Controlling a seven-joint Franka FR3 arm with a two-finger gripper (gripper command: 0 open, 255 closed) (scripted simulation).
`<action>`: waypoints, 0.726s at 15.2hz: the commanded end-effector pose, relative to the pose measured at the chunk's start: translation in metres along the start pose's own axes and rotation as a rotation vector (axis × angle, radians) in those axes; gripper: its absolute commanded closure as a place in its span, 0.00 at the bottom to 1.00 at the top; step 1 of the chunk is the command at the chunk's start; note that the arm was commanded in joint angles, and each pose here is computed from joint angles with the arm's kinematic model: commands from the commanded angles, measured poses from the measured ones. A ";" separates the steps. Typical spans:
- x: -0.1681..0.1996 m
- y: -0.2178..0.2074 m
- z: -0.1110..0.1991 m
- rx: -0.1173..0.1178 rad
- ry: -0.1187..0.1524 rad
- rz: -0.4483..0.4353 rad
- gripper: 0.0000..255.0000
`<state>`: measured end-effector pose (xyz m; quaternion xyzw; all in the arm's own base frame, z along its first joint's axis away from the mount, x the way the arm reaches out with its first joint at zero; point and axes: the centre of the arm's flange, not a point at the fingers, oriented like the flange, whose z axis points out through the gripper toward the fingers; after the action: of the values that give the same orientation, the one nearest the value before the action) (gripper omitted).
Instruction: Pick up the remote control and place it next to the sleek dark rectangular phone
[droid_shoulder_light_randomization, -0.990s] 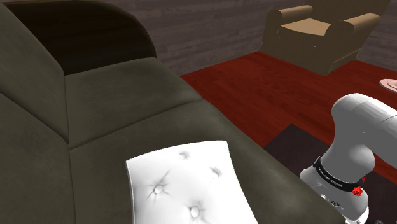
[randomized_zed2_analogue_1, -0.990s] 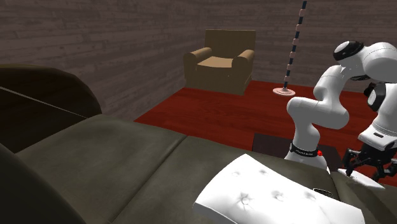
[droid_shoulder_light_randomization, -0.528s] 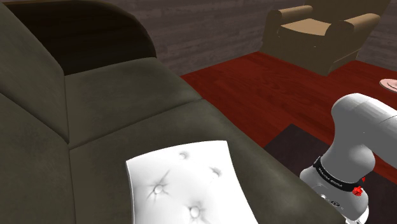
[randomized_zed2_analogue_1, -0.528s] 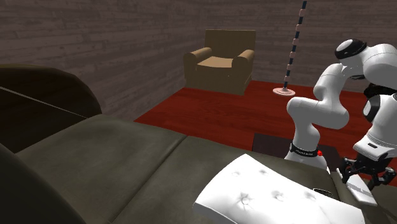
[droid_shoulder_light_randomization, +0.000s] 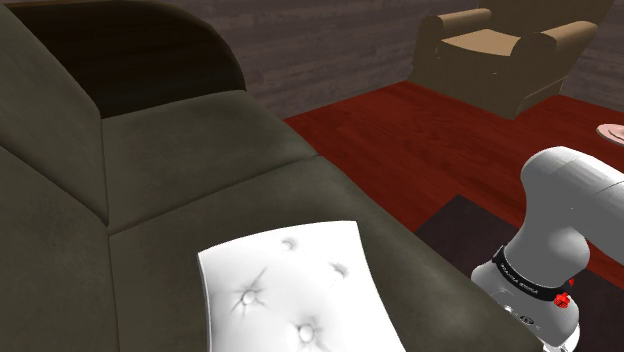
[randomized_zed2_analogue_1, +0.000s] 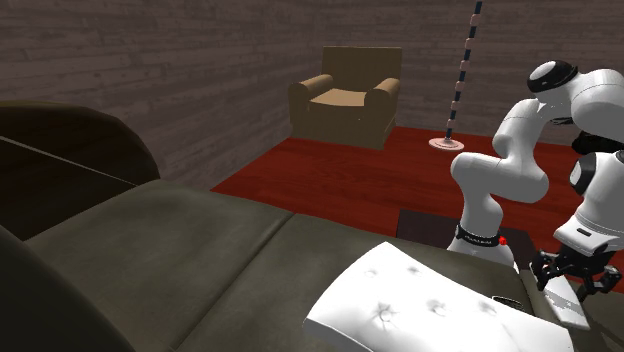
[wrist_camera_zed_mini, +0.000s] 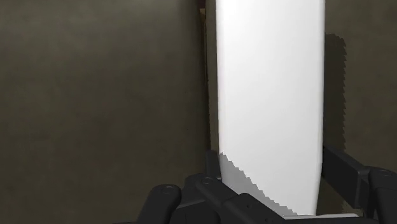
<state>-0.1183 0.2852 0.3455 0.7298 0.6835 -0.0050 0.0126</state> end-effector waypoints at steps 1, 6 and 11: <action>0.000 0.000 0.000 0.000 0.000 0.000 0.00; 0.000 0.000 0.000 0.000 0.000 0.000 0.00; 0.000 0.000 -0.050 0.000 0.000 0.000 0.00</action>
<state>-0.1194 0.2878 0.3902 0.7298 0.6836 -0.0048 0.0122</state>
